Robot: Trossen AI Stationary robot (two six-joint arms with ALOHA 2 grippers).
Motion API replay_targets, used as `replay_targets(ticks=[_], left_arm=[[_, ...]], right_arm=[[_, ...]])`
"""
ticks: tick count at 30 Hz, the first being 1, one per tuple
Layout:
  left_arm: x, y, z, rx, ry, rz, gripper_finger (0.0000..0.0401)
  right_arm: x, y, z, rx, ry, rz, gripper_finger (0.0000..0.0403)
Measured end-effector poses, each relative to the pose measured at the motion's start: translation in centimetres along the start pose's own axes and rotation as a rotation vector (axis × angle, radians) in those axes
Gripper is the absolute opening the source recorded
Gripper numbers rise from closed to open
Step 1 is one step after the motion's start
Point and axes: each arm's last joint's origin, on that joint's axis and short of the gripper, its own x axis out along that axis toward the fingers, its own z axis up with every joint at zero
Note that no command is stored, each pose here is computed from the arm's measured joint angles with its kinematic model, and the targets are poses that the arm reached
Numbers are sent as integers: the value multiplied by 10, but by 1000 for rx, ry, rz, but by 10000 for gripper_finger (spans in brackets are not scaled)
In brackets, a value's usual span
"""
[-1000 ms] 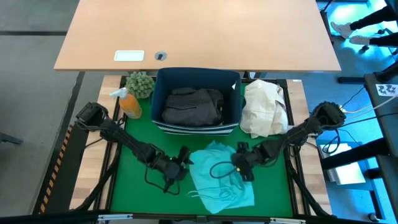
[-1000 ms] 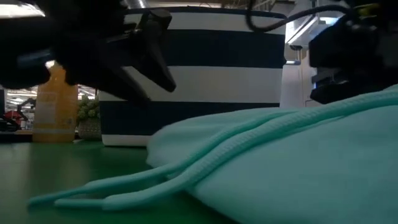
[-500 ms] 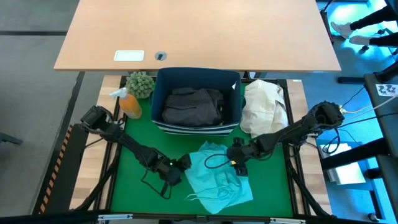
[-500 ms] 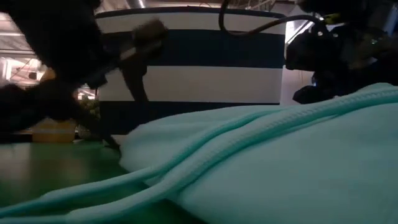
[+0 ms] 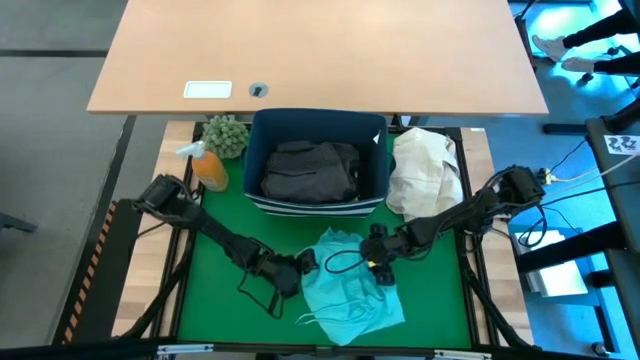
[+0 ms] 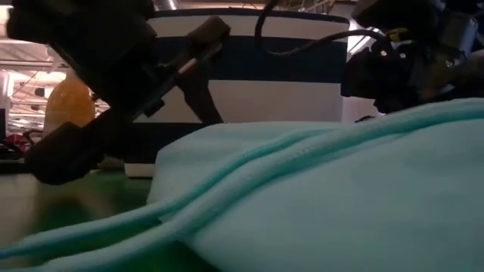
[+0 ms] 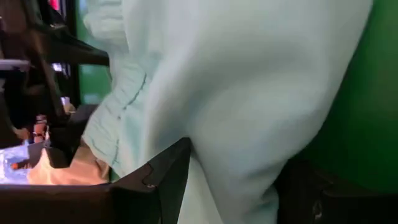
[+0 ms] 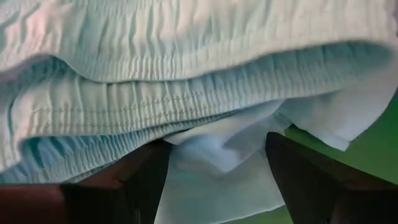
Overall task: Fold laundry
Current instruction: Put the blue shorts into the laundry bin
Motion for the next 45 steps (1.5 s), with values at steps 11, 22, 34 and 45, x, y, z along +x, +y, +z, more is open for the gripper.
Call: replay_targets(ticks=[11,22,34,45], left_arm=[[9,11,-15,-124,-51,-30,143],[8,11,-15,-316,-32,-46,8],[10,24,-16,-475,-68,-107,7],[16,29,-29,-656,-105,-204,7]], right_arm=[[-20,9,30,-97,13,-68,268],[-81,50,60,-137,141,-191,268],[-34,147,32,-482,-87,-42,269],[-6,162,15,-488,30,79,315]])
